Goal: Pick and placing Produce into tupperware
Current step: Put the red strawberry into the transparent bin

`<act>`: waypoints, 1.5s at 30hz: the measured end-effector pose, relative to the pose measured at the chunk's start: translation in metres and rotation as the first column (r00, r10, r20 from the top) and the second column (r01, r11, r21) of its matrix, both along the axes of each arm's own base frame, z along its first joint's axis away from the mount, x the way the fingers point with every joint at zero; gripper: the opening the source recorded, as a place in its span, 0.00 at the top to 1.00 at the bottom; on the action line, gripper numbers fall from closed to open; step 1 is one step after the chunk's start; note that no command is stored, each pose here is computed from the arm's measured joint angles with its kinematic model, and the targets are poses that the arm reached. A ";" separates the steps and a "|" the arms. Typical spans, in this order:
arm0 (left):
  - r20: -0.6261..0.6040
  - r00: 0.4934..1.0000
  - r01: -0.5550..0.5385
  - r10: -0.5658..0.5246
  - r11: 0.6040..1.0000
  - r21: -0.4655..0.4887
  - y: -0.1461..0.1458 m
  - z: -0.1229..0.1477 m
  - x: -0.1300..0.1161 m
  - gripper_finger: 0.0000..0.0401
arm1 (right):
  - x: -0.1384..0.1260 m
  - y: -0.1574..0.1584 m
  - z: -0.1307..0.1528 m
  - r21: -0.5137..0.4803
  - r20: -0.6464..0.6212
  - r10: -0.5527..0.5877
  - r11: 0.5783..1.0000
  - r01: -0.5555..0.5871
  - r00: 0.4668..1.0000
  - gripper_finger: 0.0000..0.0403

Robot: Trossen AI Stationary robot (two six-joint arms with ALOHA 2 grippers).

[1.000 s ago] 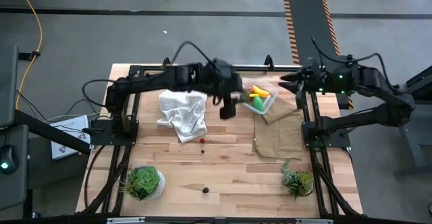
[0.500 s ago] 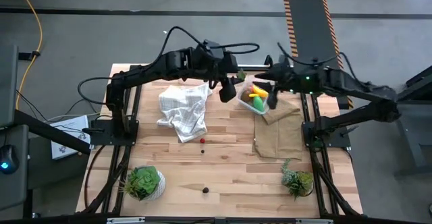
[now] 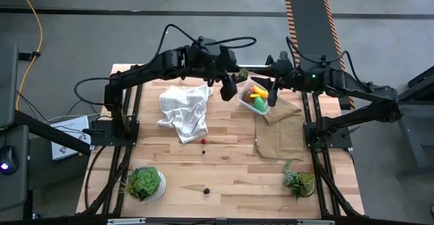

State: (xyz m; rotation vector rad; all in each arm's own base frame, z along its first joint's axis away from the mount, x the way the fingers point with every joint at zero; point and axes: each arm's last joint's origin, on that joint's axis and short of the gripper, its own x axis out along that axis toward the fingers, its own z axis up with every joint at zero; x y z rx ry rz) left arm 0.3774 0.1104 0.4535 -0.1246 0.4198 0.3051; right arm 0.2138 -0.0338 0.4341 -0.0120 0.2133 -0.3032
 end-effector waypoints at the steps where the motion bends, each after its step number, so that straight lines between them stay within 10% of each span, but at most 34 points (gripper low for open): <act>1: 0.008 1.000 0.003 -0.003 1.000 -0.003 -0.001 0.001 -0.001 0.63 | 0.000 0.001 0.002 0.000 0.019 0.015 1.000 -0.015 1.000 0.73; 45: 0.000 0.999 0.037 -0.037 0.997 -0.062 -0.003 0.000 -0.002 0.63 | 0.011 0.006 0.005 -0.059 0.070 0.064 0.996 -0.060 0.996 0.73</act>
